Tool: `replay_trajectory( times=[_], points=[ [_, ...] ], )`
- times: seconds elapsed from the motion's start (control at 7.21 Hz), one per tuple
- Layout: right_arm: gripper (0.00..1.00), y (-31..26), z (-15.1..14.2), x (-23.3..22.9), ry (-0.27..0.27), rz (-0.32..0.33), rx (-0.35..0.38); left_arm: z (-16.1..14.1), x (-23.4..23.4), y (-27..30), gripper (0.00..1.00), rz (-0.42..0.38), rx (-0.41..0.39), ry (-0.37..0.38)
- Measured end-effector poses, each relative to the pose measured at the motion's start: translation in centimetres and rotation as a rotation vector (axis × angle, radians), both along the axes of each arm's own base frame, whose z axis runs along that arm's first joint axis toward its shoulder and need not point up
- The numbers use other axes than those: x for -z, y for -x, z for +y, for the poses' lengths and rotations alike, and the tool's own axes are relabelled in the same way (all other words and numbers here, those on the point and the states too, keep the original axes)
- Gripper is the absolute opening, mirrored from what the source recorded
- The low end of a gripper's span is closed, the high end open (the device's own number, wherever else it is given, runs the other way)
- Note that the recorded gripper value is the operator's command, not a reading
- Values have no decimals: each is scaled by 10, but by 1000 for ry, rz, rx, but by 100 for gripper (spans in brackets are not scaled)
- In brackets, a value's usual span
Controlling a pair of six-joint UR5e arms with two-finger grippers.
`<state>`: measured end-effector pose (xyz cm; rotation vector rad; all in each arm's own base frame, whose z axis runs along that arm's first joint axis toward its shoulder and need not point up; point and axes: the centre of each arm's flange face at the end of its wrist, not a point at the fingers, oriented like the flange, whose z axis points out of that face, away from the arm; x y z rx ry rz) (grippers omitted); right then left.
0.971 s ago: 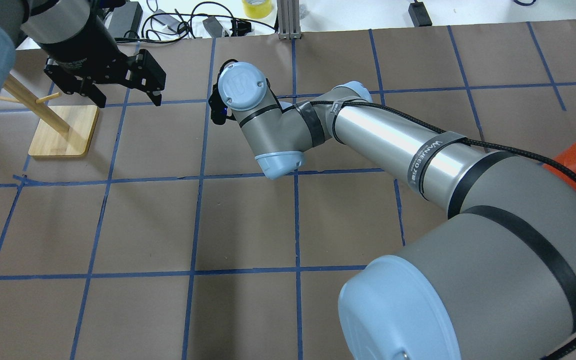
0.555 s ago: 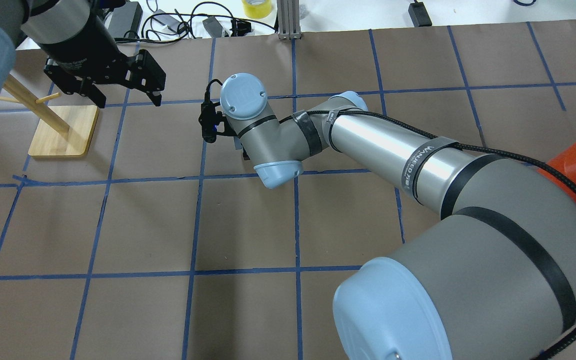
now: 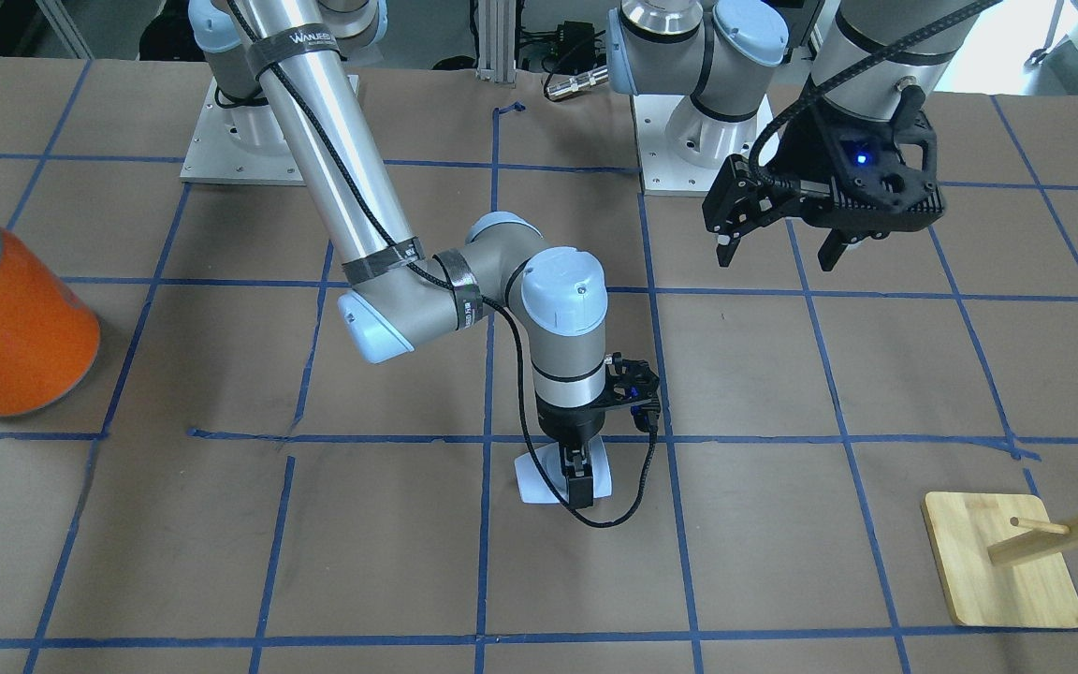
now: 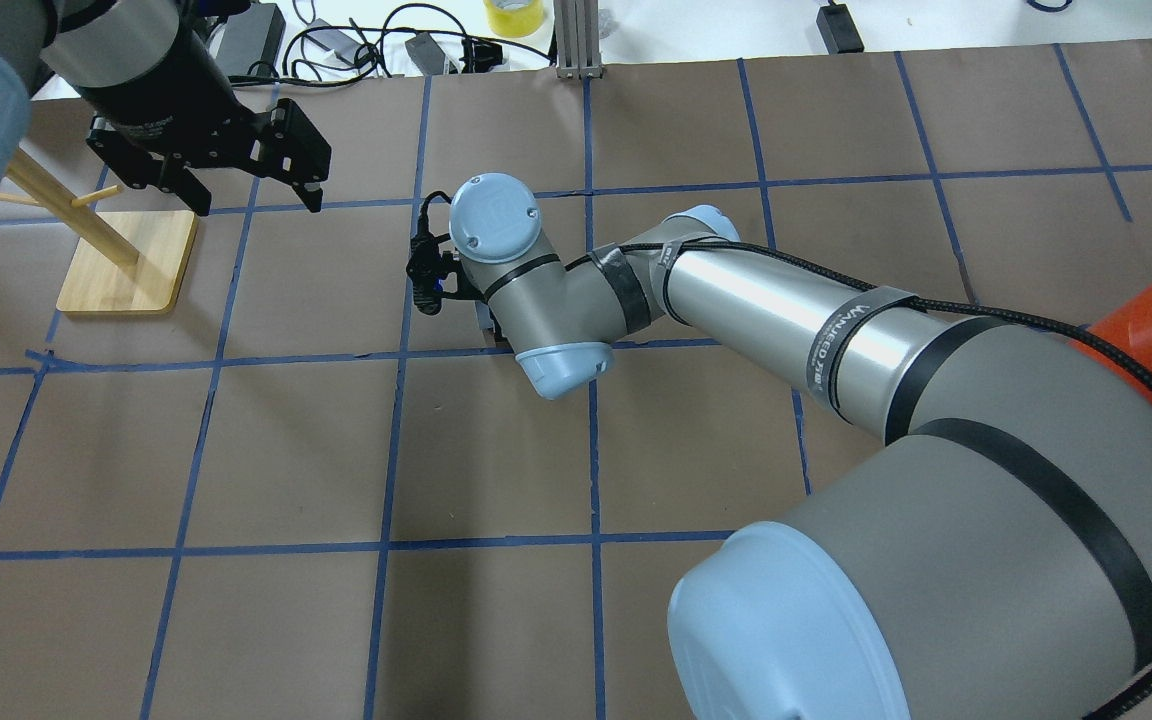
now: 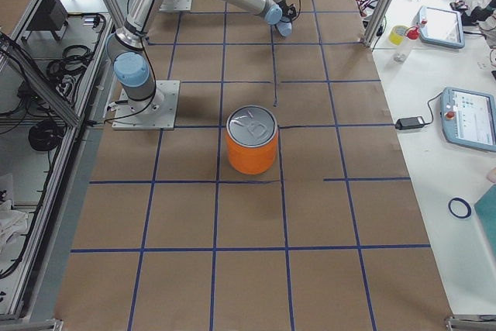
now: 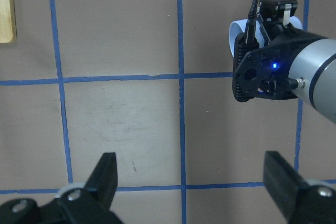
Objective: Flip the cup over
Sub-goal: 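Carry the light-blue cup with the right gripper toward the table center, then release the cup on its side and lift the right gripper away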
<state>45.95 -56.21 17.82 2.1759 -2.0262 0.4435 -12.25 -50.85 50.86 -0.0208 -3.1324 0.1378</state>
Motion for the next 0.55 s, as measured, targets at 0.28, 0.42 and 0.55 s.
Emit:
replay_trajectory(
  times=[0.28,0.42,0.55],
  points=[
    [100,1,1,1,-10,8,2,0,0,0,100,0,0,0],
    [100,1,1,-3,-21,20,4,0,0,0,100,0,0,0],
    [100,3,1,-18,-34,29,7,0,0,0,100,0,0,0]
  ],
)
